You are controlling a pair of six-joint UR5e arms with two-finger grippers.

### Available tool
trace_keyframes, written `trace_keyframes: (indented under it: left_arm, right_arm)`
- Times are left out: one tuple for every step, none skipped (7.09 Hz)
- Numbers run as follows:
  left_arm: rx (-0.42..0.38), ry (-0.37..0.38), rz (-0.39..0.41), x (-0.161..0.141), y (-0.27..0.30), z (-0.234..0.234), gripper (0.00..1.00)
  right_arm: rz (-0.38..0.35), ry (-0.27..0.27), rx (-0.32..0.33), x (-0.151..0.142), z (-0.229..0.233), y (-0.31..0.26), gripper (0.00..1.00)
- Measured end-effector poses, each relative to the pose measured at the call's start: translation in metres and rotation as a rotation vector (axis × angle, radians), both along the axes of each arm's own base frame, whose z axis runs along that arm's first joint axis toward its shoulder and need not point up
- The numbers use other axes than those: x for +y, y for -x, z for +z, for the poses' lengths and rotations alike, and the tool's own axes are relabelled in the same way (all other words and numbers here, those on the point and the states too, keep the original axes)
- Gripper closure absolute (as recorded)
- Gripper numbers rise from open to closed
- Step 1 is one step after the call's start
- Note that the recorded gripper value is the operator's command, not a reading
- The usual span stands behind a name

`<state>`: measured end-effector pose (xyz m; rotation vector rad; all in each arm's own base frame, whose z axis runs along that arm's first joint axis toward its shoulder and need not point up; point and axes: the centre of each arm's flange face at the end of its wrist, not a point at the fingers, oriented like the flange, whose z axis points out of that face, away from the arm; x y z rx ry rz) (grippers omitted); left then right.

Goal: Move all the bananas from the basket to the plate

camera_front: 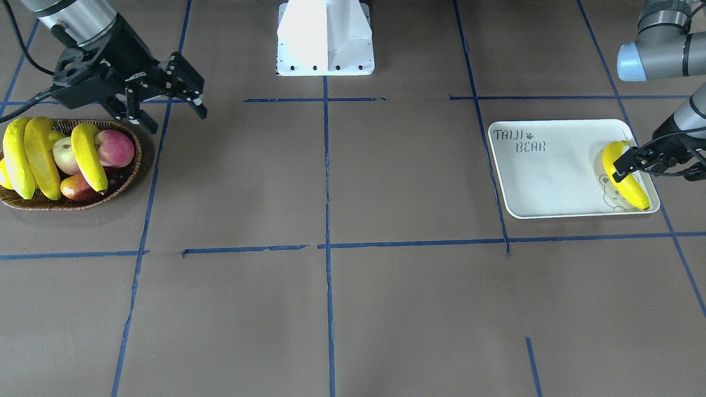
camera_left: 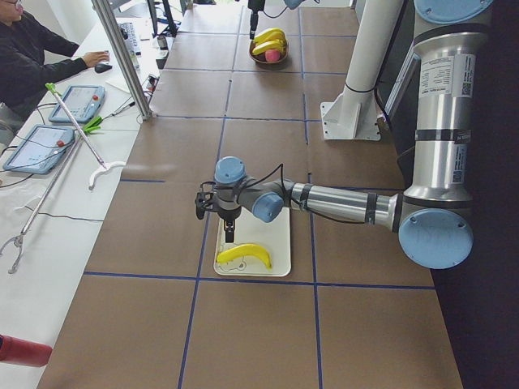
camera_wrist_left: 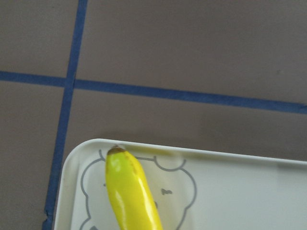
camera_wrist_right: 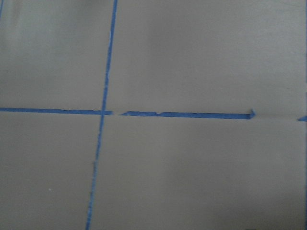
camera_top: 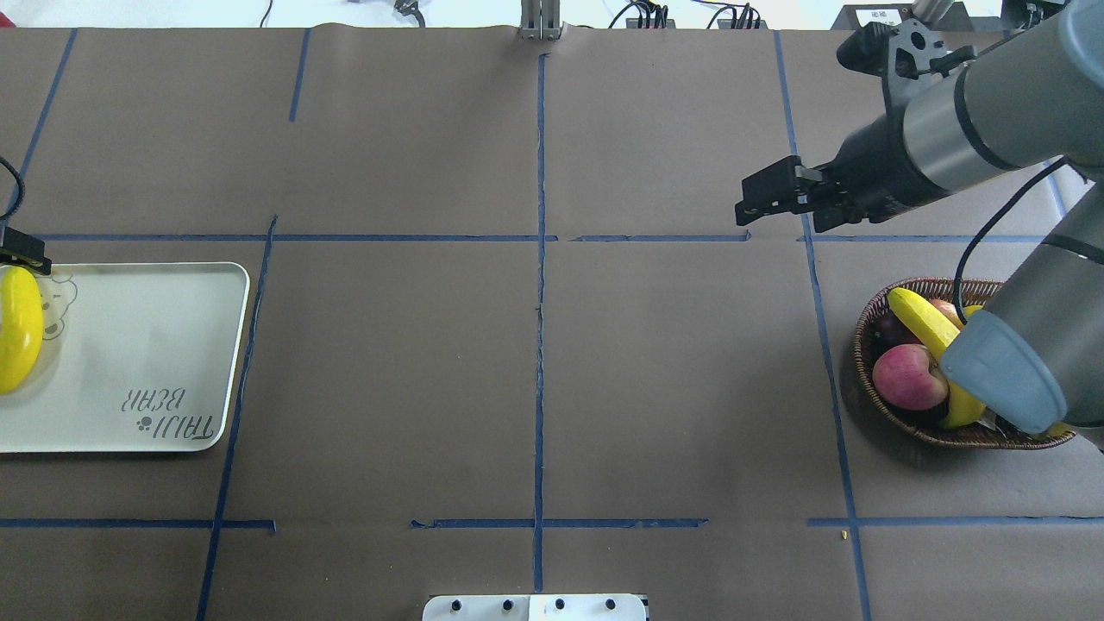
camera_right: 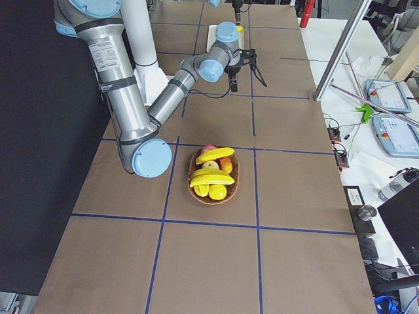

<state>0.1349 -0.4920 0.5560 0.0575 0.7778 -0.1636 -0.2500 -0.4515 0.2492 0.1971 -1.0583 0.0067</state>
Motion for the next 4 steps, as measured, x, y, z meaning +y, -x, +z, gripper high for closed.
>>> trace_keyframes:
  left_arm:
    - [0.009,0.008,-0.002,0.003,0.005,-0.058,0.0]
    - [0.011,0.016,-0.003,0.005,0.006,-0.105,0.0]
    - [0.014,0.024,-0.005,0.007,0.004,-0.135,0.0]
    - [0.023,0.032,-0.006,0.008,-0.006,-0.152,0.0]
  right_arm:
    - [-0.023,0.001,0.041,0.001,0.039,-0.025,0.0]
    - [-0.041,0.004,0.078,0.008,0.072,-0.045,0.0]
    - [-0.077,-0.01,0.123,0.018,0.106,-0.059,0.0]
    - [-0.127,-0.042,0.166,0.028,0.134,-0.067,0.0]
